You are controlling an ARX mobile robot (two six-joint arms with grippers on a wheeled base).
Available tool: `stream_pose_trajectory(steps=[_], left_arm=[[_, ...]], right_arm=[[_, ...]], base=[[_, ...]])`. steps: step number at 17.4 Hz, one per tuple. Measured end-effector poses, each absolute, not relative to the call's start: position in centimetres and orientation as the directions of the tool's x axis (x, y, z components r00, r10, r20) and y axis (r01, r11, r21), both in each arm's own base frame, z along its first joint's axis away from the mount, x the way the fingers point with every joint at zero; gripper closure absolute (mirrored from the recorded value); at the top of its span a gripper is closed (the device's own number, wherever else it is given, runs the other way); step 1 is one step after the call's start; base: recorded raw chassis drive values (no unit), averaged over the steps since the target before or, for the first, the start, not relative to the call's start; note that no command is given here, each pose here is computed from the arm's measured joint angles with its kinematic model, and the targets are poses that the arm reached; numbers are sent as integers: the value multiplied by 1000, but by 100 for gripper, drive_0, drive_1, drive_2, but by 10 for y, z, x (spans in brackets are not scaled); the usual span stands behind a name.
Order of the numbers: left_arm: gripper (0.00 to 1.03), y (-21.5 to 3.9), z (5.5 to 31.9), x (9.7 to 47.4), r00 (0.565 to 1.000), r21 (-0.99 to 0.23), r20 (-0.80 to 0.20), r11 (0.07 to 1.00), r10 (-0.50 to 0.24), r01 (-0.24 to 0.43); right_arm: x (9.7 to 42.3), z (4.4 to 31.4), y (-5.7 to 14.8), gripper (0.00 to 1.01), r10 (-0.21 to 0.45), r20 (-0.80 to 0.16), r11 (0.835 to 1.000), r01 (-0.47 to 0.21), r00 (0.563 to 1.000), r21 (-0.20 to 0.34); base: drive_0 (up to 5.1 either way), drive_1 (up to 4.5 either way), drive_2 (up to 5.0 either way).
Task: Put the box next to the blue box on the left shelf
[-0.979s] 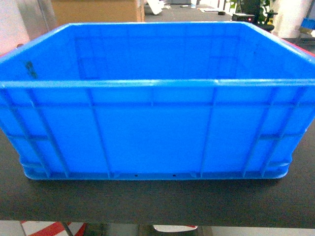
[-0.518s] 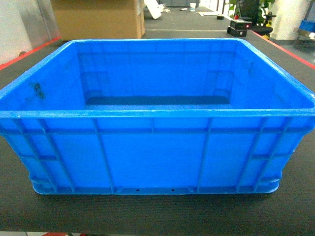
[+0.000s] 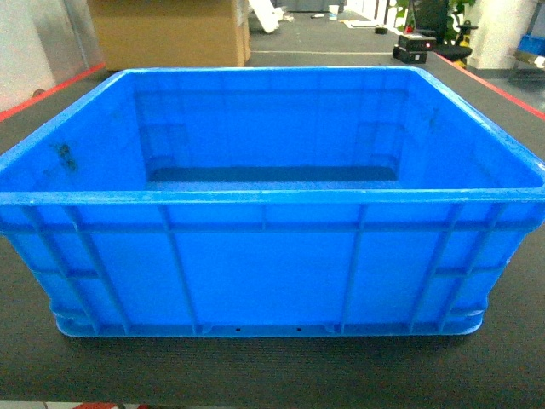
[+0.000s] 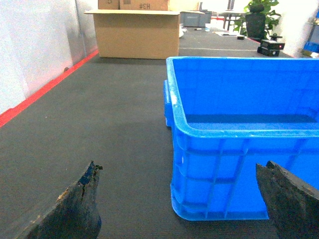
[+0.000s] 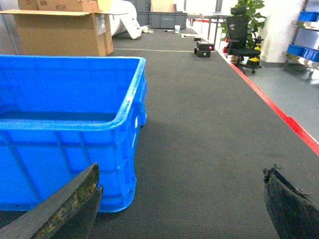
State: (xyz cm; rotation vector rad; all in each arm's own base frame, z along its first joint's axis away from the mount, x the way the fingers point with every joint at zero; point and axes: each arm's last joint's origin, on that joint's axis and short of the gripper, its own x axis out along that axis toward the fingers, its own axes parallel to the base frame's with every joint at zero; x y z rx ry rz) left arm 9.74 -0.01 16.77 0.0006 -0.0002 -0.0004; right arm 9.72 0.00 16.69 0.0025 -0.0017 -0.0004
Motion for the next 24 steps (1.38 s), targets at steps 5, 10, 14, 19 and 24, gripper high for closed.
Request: stream_pose_trajectory(steps=[5, 10, 14, 19, 24], left_arm=[[5, 0, 168, 97, 1000, 1, 0, 1000, 0, 0], [5, 0, 168, 97, 1000, 0, 1, 1000, 0, 0], [5, 0, 168, 97, 1000, 0, 0, 1000, 0, 0], [5, 0, 168, 97, 1000, 0, 0, 1000, 0, 0], [5, 0, 168, 97, 1000, 1, 0, 1000, 0, 0]], right_arm=[[97, 167, 0, 3, 0, 2, 1000, 0, 1000, 2], [97, 167, 0, 3, 0, 2, 1000, 0, 1000, 2], [97, 167, 0, 3, 0, 2, 1000, 0, 1000, 2], [97, 167, 0, 3, 0, 2, 1000, 0, 1000, 2], [97, 167, 0, 3, 0, 2, 1000, 0, 1000, 2]], base=[[0, 0, 0], [0, 0, 0], [0, 0, 0], [0, 0, 0], [0, 0, 0]])
